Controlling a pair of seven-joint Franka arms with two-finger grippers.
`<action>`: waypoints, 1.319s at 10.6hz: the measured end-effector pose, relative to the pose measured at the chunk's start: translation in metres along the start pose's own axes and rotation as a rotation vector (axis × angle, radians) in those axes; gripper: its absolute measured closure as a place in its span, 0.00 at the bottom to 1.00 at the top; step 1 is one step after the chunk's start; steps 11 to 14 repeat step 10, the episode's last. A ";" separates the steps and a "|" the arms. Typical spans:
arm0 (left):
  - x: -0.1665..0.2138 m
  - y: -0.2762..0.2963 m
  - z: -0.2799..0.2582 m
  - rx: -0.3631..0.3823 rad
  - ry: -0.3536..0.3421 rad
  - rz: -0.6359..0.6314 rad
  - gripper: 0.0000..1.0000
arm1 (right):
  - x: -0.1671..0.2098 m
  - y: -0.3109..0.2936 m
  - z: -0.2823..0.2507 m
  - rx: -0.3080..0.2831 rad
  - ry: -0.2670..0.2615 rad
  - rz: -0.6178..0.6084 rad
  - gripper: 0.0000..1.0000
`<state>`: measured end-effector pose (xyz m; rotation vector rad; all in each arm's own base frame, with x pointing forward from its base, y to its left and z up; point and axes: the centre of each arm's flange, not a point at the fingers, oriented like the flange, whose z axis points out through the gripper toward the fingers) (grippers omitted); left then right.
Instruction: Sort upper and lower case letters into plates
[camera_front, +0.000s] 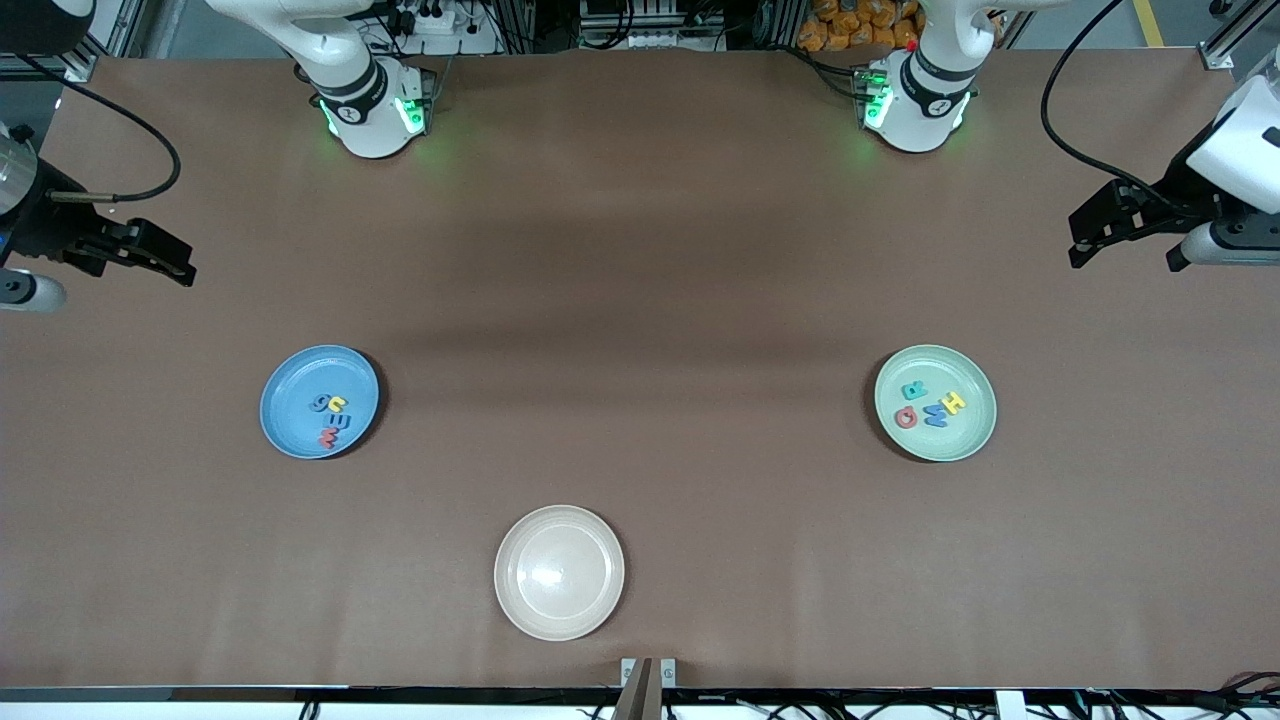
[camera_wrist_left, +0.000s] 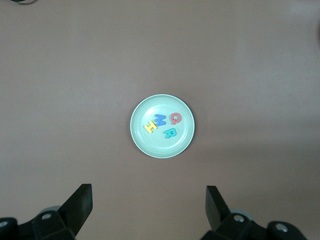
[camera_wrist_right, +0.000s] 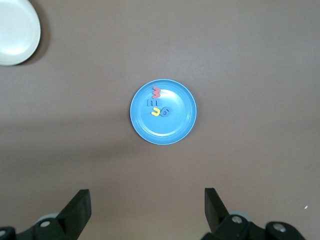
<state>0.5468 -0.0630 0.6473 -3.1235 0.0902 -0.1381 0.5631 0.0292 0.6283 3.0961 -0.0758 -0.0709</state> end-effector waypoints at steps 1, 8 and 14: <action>0.000 0.000 0.000 0.000 -0.001 0.000 0.00 | 0.000 0.000 -0.001 0.000 0.002 -0.024 0.00; 0.000 0.002 0.001 0.000 -0.003 0.004 0.00 | 0.007 -0.004 -0.012 0.009 0.085 -0.047 0.00; 0.000 0.002 0.001 0.000 -0.003 0.004 0.00 | 0.007 -0.012 -0.013 0.046 0.083 -0.058 0.00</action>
